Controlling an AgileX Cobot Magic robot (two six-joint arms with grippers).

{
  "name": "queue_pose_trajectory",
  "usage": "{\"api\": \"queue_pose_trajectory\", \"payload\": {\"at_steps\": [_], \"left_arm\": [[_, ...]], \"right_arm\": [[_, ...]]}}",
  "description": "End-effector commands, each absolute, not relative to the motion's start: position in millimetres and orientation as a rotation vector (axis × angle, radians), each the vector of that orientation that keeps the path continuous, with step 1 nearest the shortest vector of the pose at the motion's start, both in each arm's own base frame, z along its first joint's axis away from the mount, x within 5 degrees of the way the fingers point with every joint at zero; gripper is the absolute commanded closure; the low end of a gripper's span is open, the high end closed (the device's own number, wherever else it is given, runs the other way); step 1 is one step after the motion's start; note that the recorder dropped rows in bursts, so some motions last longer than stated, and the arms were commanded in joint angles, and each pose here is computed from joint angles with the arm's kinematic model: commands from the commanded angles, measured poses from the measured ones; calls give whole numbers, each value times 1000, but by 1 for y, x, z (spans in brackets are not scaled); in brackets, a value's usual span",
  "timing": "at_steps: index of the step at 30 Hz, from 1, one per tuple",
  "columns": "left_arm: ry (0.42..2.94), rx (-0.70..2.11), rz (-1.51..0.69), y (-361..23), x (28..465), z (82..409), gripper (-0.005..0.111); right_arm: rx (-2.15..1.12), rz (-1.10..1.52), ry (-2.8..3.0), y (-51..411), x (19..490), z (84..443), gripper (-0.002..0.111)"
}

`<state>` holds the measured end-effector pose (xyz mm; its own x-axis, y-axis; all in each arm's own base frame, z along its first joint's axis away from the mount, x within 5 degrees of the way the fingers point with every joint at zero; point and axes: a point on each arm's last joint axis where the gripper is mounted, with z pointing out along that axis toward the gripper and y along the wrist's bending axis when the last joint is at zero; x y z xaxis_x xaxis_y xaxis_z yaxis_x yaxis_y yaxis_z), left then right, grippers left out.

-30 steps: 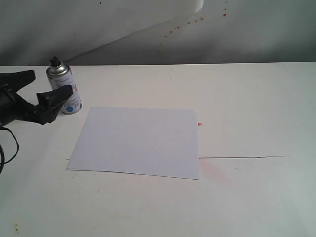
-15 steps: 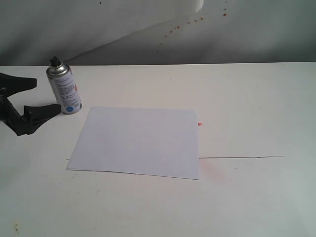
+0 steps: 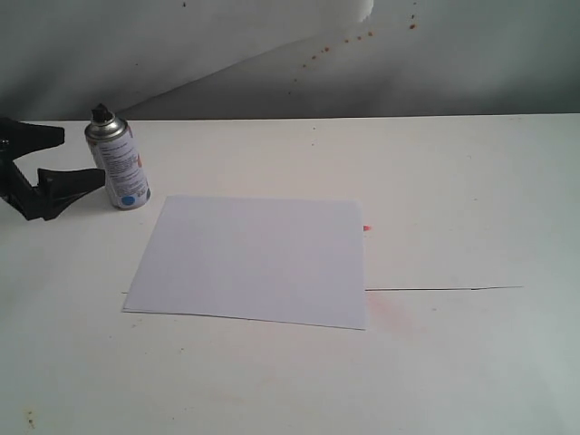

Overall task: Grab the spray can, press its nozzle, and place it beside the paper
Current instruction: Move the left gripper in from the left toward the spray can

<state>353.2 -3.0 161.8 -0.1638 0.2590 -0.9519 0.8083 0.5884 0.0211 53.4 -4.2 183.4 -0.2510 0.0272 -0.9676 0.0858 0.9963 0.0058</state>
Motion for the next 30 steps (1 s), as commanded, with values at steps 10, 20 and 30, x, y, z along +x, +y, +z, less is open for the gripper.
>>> {"api": "queue_pose_trajectory", "payload": {"at_steps": [10, 20, 30], "left_arm": [[1764, 951, -675, 21, 397, 149, 2], [1670, 1086, -702, 28, 435, 162, 2], [1671, 1049, -733, 36, 468, 147, 2]], "right_arm": [[71, -64, 1824, -4, 53, 182, 108], [71, -64, 1824, -4, 53, 182, 108], [71, -64, 1824, -4, 53, 182, 108]]}}
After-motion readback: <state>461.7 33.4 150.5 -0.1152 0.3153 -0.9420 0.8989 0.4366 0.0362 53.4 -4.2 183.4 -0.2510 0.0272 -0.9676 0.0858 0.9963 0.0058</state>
